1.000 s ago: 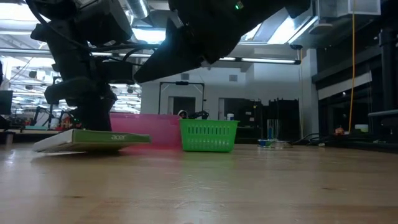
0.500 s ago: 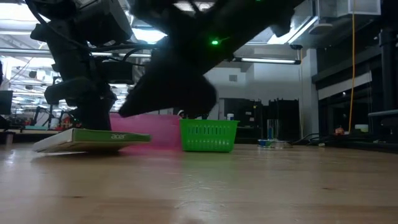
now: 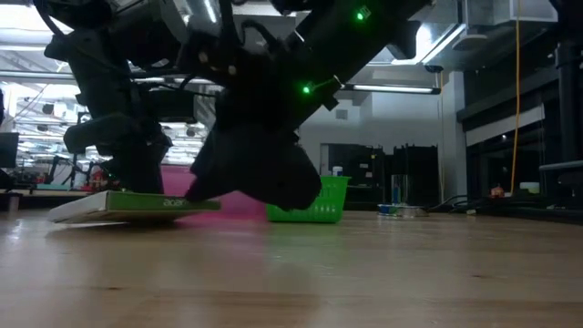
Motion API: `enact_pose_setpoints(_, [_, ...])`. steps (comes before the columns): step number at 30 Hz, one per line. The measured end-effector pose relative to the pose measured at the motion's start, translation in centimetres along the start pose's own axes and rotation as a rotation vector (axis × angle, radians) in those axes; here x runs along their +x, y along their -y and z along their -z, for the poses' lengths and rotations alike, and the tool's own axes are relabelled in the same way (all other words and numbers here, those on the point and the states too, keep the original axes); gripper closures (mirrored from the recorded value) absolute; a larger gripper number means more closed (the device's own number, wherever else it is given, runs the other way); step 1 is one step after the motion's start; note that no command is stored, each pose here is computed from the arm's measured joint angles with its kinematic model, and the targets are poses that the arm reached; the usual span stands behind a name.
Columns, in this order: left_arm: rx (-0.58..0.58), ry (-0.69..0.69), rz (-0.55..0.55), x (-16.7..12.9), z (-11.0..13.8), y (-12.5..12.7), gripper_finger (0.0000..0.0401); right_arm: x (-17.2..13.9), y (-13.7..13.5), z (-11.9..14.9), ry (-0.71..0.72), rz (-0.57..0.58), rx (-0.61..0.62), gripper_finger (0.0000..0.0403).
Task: Pick and place items into bin
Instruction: Put the white card reader box into the green bin
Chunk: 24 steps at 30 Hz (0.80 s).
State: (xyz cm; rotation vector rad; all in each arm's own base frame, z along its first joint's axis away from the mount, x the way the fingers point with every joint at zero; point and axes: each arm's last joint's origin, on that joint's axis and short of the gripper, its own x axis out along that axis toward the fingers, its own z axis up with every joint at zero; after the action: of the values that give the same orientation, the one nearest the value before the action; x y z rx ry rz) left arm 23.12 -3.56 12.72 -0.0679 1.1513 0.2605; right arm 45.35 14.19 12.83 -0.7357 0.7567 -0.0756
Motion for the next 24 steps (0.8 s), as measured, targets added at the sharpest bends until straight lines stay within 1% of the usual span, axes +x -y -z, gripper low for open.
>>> enact_pose_setpoints(3, [0.0, 0.0, 0.0, 0.0, 0.0, 0.0, 0.0398, 0.3, 0.0, 0.3, -0.011, -0.01, -0.032, 0.0246])
enact_pose_setpoints(10, [0.0, 0.002, 0.0, 0.0, 0.0, 0.0, 0.0398, 1.5, -1.2, 1.0, -0.019, -0.019, -0.126, 0.0246])
enact_pose_setpoints(15, [0.0, 0.001, 0.001, 0.0, 0.0, 0.0, 0.0398, 1.9, -1.2, 0.7, 0.0, 0.046, -0.15, 0.0246])
enact_pose_setpoints(19, [0.0, 0.001, 0.001, 0.0, 0.0, 0.0, 0.0398, 2.1, -0.9, 0.6, 0.007, 0.054, -0.145, 0.0246])
enact_pose_setpoints(24, [0.0, 0.0, 0.002, 0.0, 0.0, 0.0, 0.0398, 2.5, -0.3, 0.9, 0.008, 0.039, -0.136, 0.0246])
